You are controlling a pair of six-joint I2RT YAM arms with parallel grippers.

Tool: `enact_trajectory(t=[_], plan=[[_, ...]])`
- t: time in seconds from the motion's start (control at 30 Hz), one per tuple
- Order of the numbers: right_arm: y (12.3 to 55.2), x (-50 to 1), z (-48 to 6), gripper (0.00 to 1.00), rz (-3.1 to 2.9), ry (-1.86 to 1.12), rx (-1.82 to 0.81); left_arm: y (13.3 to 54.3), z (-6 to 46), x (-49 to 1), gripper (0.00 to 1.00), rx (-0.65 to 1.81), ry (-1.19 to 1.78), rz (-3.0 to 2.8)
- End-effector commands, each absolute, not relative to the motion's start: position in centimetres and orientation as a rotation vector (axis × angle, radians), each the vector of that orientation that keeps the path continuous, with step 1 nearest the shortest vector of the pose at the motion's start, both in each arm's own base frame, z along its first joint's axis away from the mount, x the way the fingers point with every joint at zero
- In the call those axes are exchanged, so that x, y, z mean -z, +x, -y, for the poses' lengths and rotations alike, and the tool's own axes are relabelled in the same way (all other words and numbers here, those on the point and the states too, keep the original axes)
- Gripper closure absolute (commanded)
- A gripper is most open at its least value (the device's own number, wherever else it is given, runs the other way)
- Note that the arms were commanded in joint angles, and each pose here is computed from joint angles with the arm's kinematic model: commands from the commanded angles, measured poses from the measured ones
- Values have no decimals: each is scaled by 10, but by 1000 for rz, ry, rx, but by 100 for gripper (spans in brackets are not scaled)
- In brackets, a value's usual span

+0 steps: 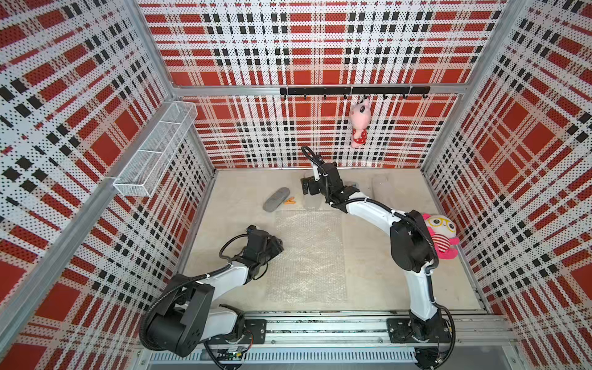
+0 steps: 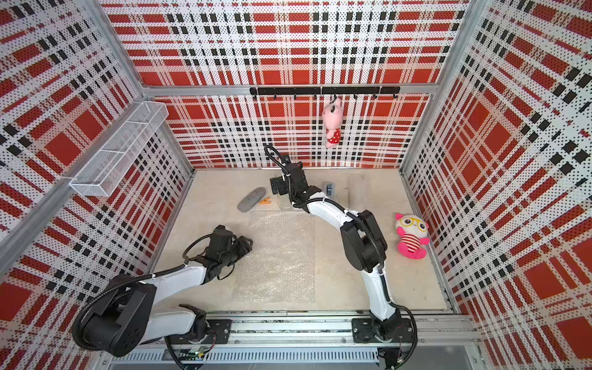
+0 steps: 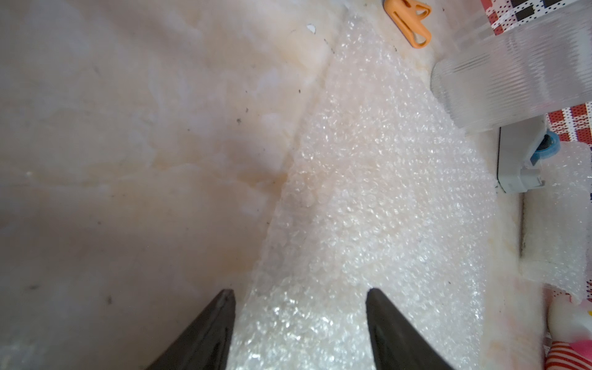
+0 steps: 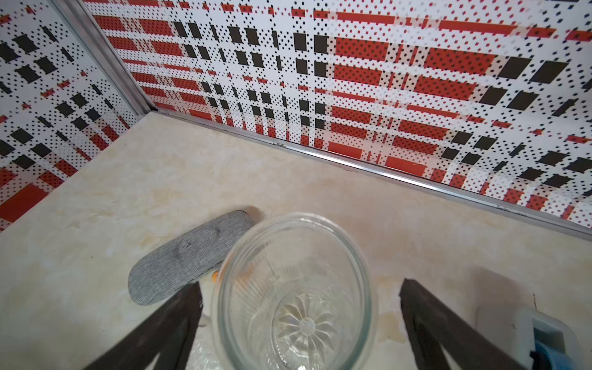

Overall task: Wrap vases in bubble wrap
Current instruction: Pick up the vase from the center of the board.

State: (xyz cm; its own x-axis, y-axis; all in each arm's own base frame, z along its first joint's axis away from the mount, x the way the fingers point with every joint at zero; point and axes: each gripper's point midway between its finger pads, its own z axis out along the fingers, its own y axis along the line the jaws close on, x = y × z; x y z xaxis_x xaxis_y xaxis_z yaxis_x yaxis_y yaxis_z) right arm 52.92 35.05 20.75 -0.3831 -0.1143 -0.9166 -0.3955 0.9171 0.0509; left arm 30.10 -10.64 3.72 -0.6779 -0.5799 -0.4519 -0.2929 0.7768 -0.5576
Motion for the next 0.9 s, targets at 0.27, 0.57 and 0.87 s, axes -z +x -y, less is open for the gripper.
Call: enact_trajectory(t=[0.27, 0.57, 0.87], plan=[[556, -183, -349, 0, -1862, -269, -265, 296, 108, -33, 31, 615, -610, -2346], [543, -209, -333, 49, -1745, -177, -310, 288, 88, -29, 31, 597, -637, -2336], [536, -296, -286, 73, -1661, 241, -561, 298, 79, -31, 31, 605, -664, -2308]])
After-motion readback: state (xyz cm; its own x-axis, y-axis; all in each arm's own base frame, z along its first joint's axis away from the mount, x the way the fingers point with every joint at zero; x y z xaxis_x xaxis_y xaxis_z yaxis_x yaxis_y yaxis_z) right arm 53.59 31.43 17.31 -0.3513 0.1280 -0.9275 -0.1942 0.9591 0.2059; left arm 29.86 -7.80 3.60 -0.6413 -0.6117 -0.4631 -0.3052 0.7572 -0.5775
